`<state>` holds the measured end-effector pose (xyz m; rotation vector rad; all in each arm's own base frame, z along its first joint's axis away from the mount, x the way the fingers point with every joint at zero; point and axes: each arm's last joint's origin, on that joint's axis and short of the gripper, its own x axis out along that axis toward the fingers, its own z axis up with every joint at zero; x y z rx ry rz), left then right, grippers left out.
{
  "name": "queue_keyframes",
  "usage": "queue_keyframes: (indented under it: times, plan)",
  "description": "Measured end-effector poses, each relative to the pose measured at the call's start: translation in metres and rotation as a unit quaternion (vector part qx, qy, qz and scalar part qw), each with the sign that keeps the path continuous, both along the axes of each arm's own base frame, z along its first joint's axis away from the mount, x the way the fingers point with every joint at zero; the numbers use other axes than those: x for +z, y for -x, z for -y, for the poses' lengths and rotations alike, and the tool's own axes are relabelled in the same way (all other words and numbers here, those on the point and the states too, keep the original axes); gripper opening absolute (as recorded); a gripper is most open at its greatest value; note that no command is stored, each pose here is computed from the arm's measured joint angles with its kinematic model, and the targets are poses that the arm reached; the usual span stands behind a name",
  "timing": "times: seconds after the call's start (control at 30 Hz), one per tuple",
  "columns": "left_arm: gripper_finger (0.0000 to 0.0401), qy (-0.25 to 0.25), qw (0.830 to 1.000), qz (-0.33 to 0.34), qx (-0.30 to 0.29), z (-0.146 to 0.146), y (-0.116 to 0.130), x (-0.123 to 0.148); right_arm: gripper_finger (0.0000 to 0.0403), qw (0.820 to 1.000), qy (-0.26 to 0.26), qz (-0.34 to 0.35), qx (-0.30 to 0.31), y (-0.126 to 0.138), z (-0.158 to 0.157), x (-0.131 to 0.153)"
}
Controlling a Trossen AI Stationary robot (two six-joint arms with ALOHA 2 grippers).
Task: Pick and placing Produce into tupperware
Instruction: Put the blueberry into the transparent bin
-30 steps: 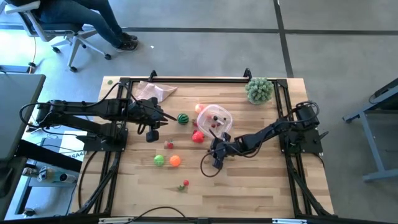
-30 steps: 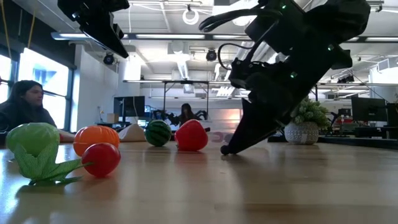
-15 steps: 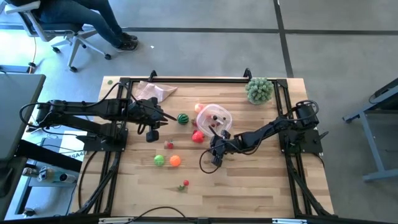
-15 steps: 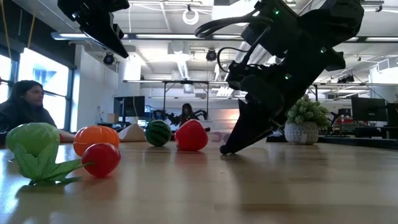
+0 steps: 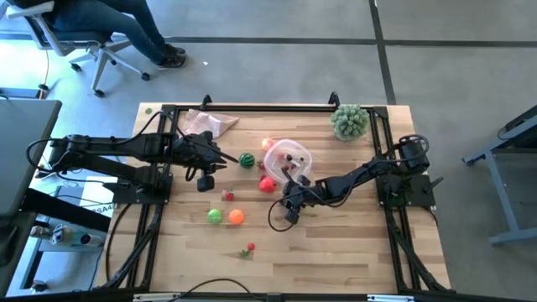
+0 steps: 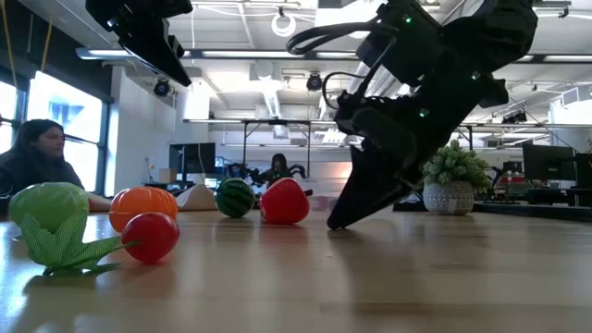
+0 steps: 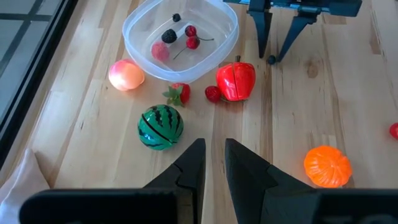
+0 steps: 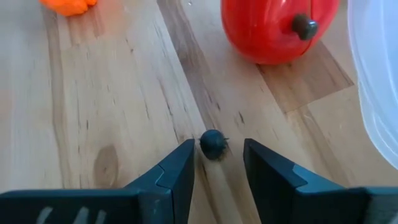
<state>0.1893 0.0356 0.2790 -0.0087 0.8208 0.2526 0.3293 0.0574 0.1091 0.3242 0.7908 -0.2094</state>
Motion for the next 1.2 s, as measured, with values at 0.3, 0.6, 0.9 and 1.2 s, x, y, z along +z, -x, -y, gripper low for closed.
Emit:
queue_keyframes:
  times: [0.3, 0.6, 0.9, 1.2]
  plan:
    - [0.0051, 0.000, 1.000, 0.000, 0.000, 0.0000, 0.0000, 0.0000, 0.0125, 1.000, -0.008, -0.001, 0.004, -0.0001, -0.0007, -0.0002]
    - [0.0051, 0.000, 1.000, 0.000, 0.000, 0.0001, 0.0000, 0.0000, 0.0077, 1.000, -0.019, -0.002, 0.014, -0.0001, -0.0015, -0.0002]
    - [0.0051, 0.000, 1.000, 0.000, 0.000, 0.0000, 0.0000, 0.0000, 0.0049, 1.000, -0.026, 0.000, 0.014, -0.0003, -0.0022, 0.0001]
    - [0.0051, 0.000, 1.000, 0.000, 0.000, 0.0001, 0.0000, 0.0000, 0.0042, 0.999, -0.030, 0.004, 0.018, -0.0010, -0.0025, 0.0011]
